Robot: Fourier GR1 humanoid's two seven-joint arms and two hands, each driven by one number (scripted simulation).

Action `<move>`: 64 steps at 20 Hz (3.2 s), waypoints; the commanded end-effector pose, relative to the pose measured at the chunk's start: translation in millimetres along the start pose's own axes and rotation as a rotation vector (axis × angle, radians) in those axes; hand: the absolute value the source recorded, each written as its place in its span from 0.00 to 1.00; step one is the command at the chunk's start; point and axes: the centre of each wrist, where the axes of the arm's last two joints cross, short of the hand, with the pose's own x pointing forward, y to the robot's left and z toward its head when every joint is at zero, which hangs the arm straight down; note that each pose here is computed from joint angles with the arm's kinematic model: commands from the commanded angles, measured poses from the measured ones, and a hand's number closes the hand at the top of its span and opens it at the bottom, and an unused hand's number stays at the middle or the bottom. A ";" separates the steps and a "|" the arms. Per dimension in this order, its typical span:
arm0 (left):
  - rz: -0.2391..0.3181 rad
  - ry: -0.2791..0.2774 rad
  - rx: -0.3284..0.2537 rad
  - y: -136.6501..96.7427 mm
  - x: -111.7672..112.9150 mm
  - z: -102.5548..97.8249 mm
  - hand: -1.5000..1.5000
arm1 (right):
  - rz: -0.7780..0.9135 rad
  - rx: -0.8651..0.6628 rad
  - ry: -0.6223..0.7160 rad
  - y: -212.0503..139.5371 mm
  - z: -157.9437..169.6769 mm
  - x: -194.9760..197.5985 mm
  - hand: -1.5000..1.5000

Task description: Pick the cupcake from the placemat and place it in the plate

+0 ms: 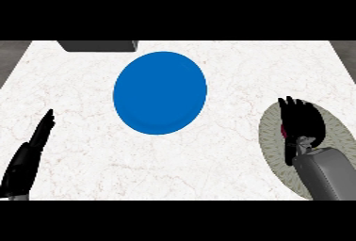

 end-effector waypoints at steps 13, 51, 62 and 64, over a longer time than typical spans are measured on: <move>-0.001 0.004 0.008 -6.7 -4.8 -6.4 0.50 | -0.019 -0.003 -0.078 22.0 -43.0 -17.9 1.00; -0.002 0.009 0.007 -3.8 -14.6 -1.2 0.50 | -0.681 -0.645 -0.958 -156.5 -51.2 7.5 1.00; -0.007 -0.002 -0.007 -1.1 -6.0 6.0 0.50 | -0.727 -0.547 -1.036 -197.0 14.3 86.4 1.00; -0.001 -0.002 -0.008 2.8 -0.2 -0.3 0.50 | -0.733 -0.524 -1.016 -183.7 10.5 113.5 1.00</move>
